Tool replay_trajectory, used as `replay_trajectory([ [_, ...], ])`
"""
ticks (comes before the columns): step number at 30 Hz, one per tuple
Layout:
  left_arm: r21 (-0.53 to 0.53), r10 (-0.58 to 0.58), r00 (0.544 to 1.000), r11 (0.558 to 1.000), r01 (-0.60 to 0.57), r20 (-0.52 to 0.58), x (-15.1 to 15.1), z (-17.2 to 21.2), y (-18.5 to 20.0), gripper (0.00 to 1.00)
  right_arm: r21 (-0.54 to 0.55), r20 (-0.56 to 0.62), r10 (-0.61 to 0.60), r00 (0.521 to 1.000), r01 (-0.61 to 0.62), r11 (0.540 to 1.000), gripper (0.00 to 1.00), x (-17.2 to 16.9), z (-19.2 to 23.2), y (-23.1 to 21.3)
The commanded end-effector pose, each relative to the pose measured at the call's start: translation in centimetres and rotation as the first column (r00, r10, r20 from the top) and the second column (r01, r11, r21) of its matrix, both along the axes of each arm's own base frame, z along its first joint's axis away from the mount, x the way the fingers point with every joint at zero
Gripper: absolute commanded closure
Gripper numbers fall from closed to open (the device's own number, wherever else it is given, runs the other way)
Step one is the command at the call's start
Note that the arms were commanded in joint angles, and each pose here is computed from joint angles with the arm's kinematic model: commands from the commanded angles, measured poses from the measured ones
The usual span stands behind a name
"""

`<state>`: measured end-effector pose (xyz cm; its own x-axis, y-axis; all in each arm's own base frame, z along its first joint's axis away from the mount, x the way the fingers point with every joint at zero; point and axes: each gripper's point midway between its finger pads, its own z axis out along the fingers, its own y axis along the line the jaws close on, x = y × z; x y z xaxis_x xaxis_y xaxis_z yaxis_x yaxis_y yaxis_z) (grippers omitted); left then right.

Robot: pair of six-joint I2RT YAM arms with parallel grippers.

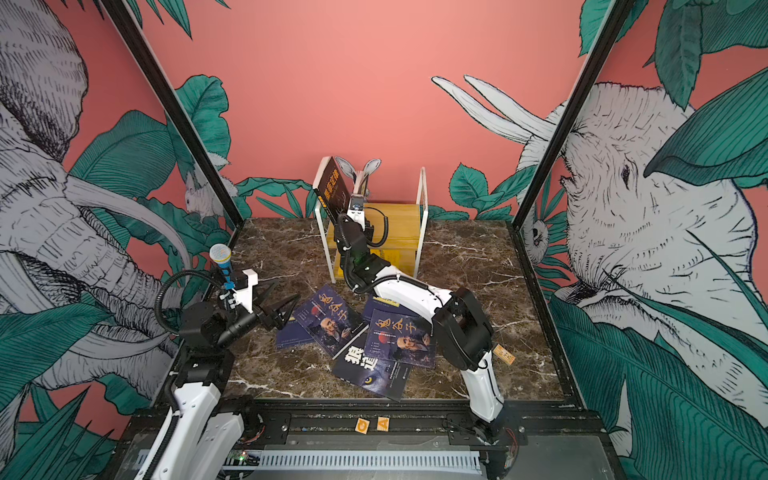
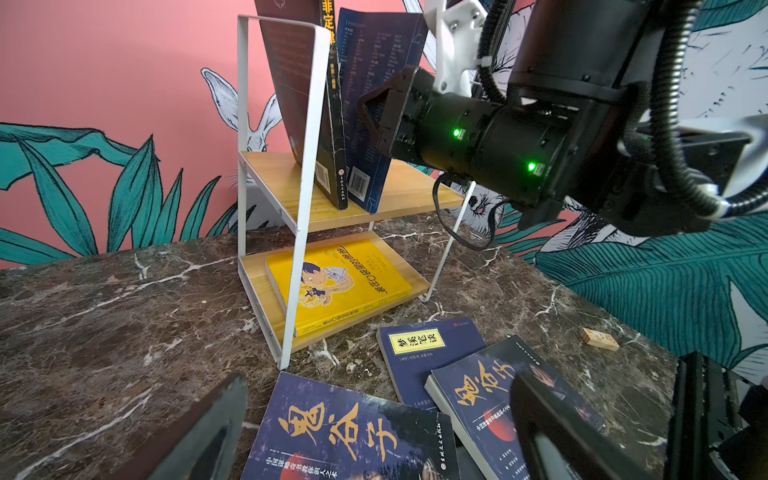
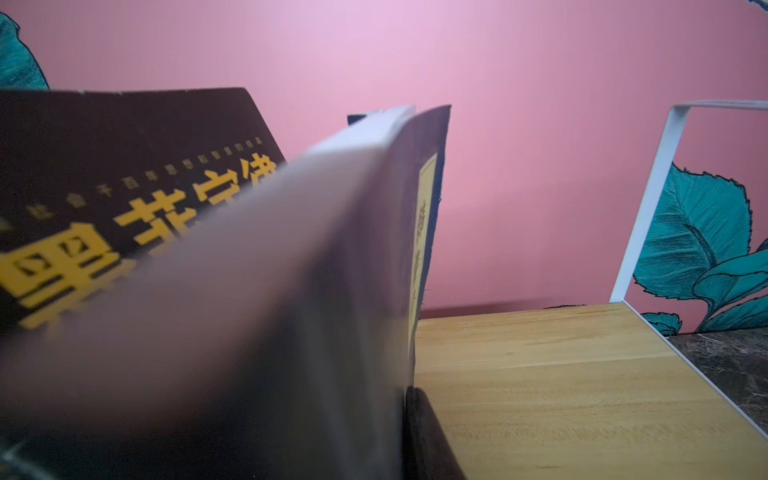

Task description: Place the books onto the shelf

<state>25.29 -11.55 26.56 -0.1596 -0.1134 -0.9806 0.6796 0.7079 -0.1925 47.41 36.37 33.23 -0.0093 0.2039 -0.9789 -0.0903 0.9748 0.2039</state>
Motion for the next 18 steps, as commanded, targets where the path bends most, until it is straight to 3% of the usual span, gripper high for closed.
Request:
replay_trajectory([
  [1, 0.006, -0.021, 1.0, 1.0, 0.021, 0.023, -0.4, 0.2, -0.3, 0.01, 0.029, 0.062, -0.013, 0.998, 0.011, 1.0, 0.78, 0.0, 2.1, 0.2],
  [10, 0.016, -0.017, 1.0, 1.0, 0.017, 0.012, -0.4, -0.1, -0.3, 0.0, 0.01, 0.07, -0.039, 0.997, 0.039, 0.999, 0.92, 0.9, 2.0, -0.1],
  [18, 0.016, -0.019, 1.0, 1.0, 0.019, 0.006, -0.3, -0.2, -0.3, 0.0, -0.008, 0.065, -0.036, 0.997, 0.036, 0.999, 0.92, 1.4, 1.8, 0.1],
])
